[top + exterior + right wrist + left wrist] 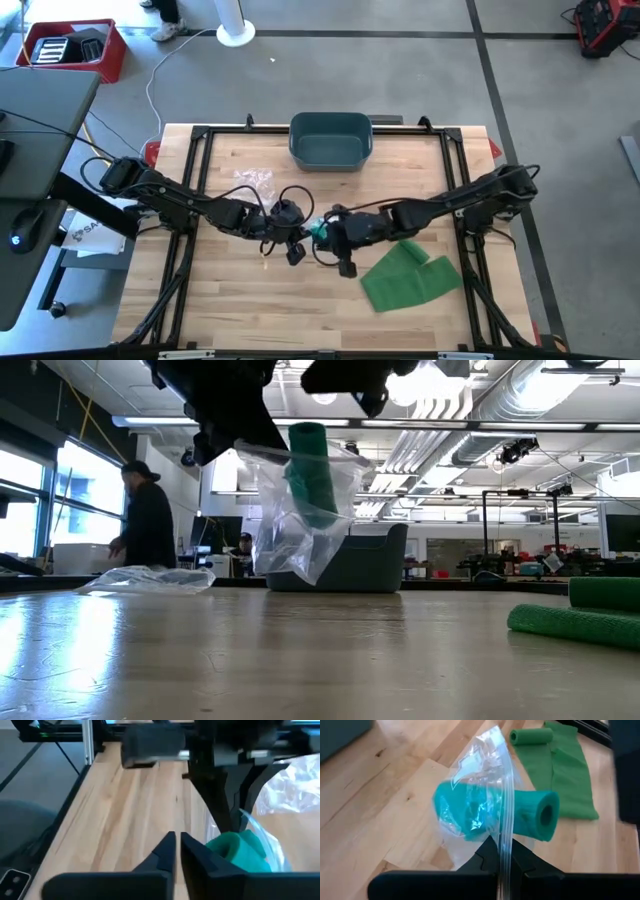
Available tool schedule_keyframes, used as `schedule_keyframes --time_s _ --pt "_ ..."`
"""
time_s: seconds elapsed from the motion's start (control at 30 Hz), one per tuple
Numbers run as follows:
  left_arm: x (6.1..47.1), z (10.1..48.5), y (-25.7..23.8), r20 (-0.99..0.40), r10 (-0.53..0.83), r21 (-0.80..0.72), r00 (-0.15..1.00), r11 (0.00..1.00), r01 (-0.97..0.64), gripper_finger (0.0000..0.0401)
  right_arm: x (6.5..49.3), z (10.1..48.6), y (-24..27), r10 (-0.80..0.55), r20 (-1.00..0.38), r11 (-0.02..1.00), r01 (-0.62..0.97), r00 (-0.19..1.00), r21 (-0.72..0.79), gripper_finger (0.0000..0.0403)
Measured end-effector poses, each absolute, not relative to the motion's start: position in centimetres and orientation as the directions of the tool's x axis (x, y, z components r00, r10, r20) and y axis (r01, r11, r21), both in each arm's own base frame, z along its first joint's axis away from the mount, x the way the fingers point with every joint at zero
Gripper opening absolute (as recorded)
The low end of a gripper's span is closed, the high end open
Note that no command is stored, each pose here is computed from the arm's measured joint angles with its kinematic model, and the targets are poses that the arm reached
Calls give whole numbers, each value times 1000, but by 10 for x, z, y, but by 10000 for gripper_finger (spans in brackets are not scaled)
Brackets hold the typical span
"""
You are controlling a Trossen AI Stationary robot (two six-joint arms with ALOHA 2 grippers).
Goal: Roll bandage
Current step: Put the blue bandage into the transparent zip bag
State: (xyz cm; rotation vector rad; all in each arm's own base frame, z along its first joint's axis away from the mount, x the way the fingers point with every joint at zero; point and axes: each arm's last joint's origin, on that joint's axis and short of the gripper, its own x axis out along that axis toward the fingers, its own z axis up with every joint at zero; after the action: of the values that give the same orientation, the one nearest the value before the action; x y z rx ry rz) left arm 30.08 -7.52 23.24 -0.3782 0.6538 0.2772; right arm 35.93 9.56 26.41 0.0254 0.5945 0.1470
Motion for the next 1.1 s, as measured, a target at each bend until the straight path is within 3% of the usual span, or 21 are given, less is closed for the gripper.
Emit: schedule_keyframes --time_s 0.2,0.37,0.9,1.1 --pt "304 237 -82 -598 50 -244 800 939 -241 0 373 243 77 66 -599 996 -12 798 93 12" --pt "304 238 -84 -601 18 -192 799 967 -166 0 380 233 69 75 -614 989 21 786 148 3" --pt "302 241 -80 -616 75 -214 784 942 -258 0 364 271 84 86 -499 996 -63 862 62 0" --pt "304 248 -81 -568 61 -200 821 957 -209 0 362 245 78 9 -657 996 55 753 77 0"
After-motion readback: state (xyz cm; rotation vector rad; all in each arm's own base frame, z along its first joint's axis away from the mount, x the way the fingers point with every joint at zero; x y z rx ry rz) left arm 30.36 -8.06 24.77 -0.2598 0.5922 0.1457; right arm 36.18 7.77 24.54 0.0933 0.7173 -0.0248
